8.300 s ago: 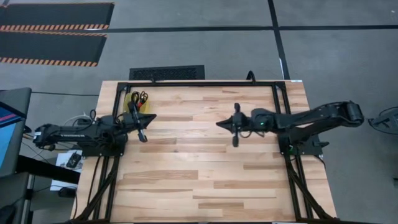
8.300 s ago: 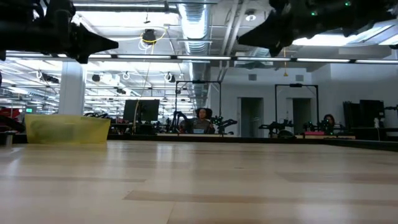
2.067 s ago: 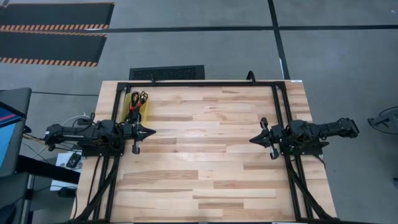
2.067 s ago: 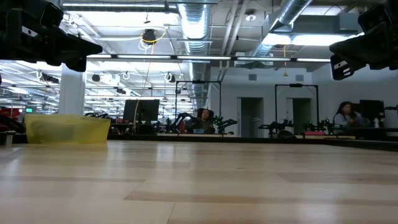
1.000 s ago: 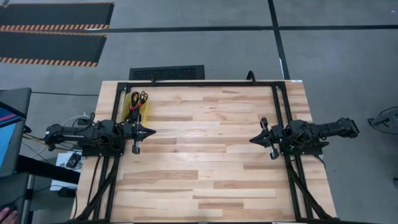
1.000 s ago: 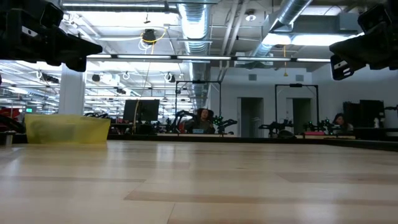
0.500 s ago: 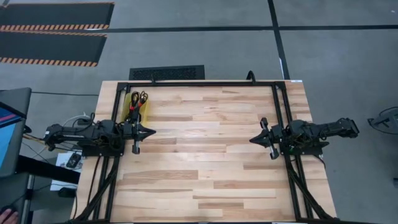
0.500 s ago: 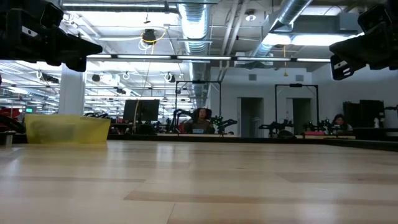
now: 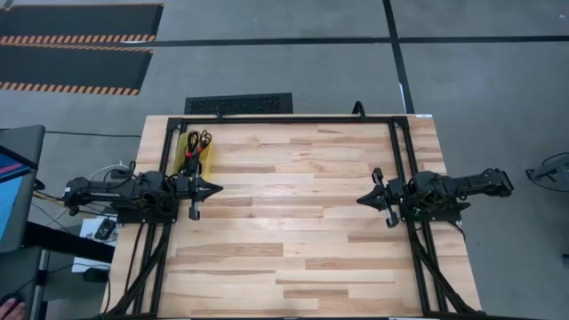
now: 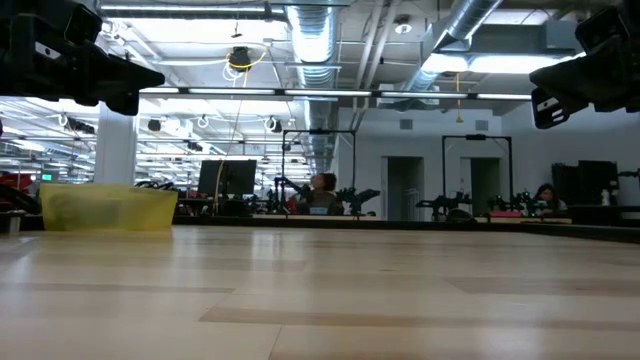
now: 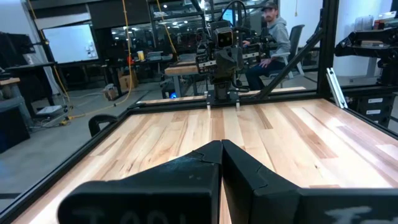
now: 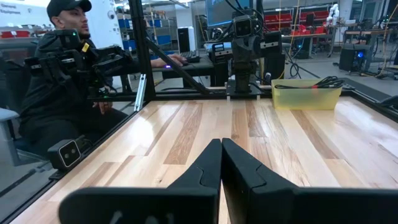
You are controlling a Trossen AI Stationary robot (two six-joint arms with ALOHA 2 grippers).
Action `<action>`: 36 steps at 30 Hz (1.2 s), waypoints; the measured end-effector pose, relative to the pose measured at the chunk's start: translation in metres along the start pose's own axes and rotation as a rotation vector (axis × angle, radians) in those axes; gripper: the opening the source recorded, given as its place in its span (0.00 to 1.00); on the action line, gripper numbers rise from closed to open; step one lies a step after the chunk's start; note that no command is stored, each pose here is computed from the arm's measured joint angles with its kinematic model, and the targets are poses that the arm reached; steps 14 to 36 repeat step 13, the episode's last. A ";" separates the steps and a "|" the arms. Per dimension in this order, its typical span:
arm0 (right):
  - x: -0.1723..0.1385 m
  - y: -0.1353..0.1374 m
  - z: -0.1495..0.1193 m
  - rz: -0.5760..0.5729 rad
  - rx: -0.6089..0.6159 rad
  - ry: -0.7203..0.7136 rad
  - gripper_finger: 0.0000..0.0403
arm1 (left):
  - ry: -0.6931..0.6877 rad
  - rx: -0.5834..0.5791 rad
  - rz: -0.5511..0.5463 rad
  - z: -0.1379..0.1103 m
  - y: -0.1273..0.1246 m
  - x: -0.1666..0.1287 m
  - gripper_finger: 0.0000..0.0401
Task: Pick and place USB-C Cables
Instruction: Return to Home Position
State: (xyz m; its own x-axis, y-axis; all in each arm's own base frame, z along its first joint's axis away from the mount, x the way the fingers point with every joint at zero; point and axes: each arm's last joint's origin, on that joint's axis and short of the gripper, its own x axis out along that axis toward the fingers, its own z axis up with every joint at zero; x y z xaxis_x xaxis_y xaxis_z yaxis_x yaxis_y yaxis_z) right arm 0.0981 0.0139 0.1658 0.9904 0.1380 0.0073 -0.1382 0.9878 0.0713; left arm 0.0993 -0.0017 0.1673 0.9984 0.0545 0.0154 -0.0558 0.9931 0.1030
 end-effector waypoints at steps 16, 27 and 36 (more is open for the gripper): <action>0.000 0.000 0.000 0.000 0.000 0.000 0.08 | 0.000 0.000 0.000 0.000 0.000 0.000 0.00; 0.000 0.000 0.000 0.000 0.000 0.000 0.08 | 0.000 0.000 0.000 0.000 0.000 0.000 0.00; 0.000 0.000 0.000 0.000 0.000 0.000 0.08 | 0.000 0.000 0.000 0.000 0.000 0.000 0.00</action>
